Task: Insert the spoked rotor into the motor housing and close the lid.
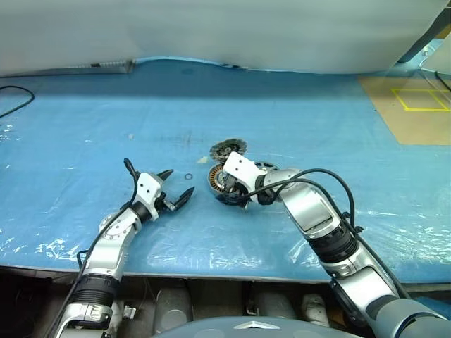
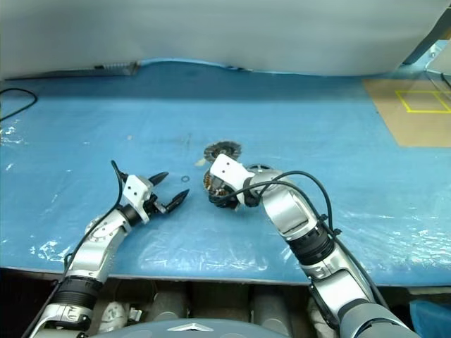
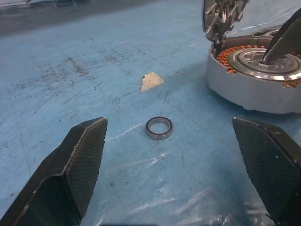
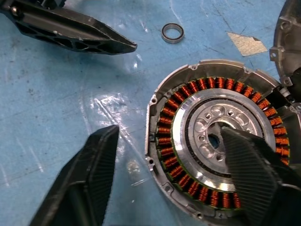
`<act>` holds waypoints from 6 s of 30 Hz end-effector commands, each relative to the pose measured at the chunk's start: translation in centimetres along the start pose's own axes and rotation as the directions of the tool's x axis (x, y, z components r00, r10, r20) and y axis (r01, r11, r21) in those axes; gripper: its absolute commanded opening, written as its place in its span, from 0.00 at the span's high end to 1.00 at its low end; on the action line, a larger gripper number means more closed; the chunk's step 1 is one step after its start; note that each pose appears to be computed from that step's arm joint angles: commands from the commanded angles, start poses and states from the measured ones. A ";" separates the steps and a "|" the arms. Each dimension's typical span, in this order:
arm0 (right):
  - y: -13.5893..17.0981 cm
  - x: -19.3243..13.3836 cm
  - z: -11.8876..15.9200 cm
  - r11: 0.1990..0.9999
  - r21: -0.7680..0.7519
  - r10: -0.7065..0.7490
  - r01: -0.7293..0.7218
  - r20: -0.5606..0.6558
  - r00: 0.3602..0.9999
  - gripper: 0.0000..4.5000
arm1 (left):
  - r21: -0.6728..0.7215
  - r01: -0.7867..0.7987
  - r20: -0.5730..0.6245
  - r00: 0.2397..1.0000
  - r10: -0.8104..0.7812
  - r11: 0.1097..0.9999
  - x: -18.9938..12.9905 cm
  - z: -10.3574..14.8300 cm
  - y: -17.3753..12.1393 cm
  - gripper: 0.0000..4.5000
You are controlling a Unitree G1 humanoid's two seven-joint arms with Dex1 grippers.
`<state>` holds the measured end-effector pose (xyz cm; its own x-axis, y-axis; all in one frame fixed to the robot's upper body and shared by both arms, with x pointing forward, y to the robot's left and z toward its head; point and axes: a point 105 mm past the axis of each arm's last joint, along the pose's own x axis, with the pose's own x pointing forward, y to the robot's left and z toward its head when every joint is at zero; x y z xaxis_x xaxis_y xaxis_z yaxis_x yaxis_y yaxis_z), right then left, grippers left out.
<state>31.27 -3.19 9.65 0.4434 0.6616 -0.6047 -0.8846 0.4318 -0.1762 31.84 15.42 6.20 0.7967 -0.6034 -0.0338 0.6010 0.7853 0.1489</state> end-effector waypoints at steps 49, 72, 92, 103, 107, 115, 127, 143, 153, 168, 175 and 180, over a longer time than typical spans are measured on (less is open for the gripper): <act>-1.0 -4.9 -1.2 0.993 0.068 -0.114 0.092 0.516 0.849 0.08 | 0.069 0.212 -0.218 0.957 -0.192 0.975 4.2 -3.3 2.5 0.08; -1.1 -5.2 -6.6 0.969 0.072 -0.241 0.237 0.502 0.831 0.08 | 0.072 0.232 -0.149 0.964 -0.220 0.970 1.8 -0.5 2.8 0.85; -0.8 -4.7 -6.8 0.973 0.046 -0.220 0.228 0.495 0.841 0.08 | 0.102 0.538 -0.059 0.843 -0.534 0.837 4.8 6.7 -4.5 0.85; -0.8 -4.7 -6.6 0.972 0.033 -0.220 0.234 0.490 0.844 0.08 | 0.150 0.556 -0.060 0.831 -0.554 0.818 9.4 6.4 -6.7 0.85; -0.9 -4.7 -6.4 0.971 0.031 -0.222 0.238 0.490 0.843 0.08 | 0.164 0.564 -0.082 0.826 -0.558 0.810 9.7 6.1 -6.8 0.85; -0.9 -4.5 -6.6 0.973 0.030 -0.214 0.227 0.479 0.852 0.08 | 0.149 0.575 -0.109 0.818 -0.564 0.805 9.3 5.5 -6.8 0.85; -1.1 -4.5 -6.6 0.974 0.025 -0.208 0.223 0.473 0.856 0.08 | 0.117 0.554 -0.047 0.832 -0.553 0.824 9.2 6.5 -6.6 0.41; -1.2 -5.1 -4.9 0.978 0.038 -0.193 0.204 0.517 0.834 0.08 | 0.061 0.604 0.092 0.789 -0.607 0.794 4.8 8.8 -7.3 1.00; -2.6 -5.3 -0.9 0.977 0.100 -0.213 0.188 0.477 0.853 0.70 | 0.050 0.367 0.165 0.914 -0.370 0.929 1.6 6.7 -4.7 1.00; -1.3 -3.0 1.0 0.987 0.090 -0.150 0.134 0.214 0.965 0.99 | 0.043 0.168 0.175 0.969 -0.173 0.985 0.0 3.6 -4.7 1.00; -1.1 -2.6 1.2 0.986 0.107 -0.146 0.127 0.190 0.971 0.99 | 0.015 0.151 0.198 0.969 -0.151 0.988 0.2 3.5 -4.8 1.00; -1.2 -2.2 0.8 0.985 0.119 -0.147 0.128 0.171 0.974 0.99 | -0.006 0.154 0.197 0.969 -0.150 0.988 0.1 3.3 -4.9 1.00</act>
<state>31.44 -5.15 10.98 0.5867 0.6703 -0.4544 -0.7909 0.5949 -0.1436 29.03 11.15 8.34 0.6750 -0.7290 0.1140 0.7161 0.6844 0.1371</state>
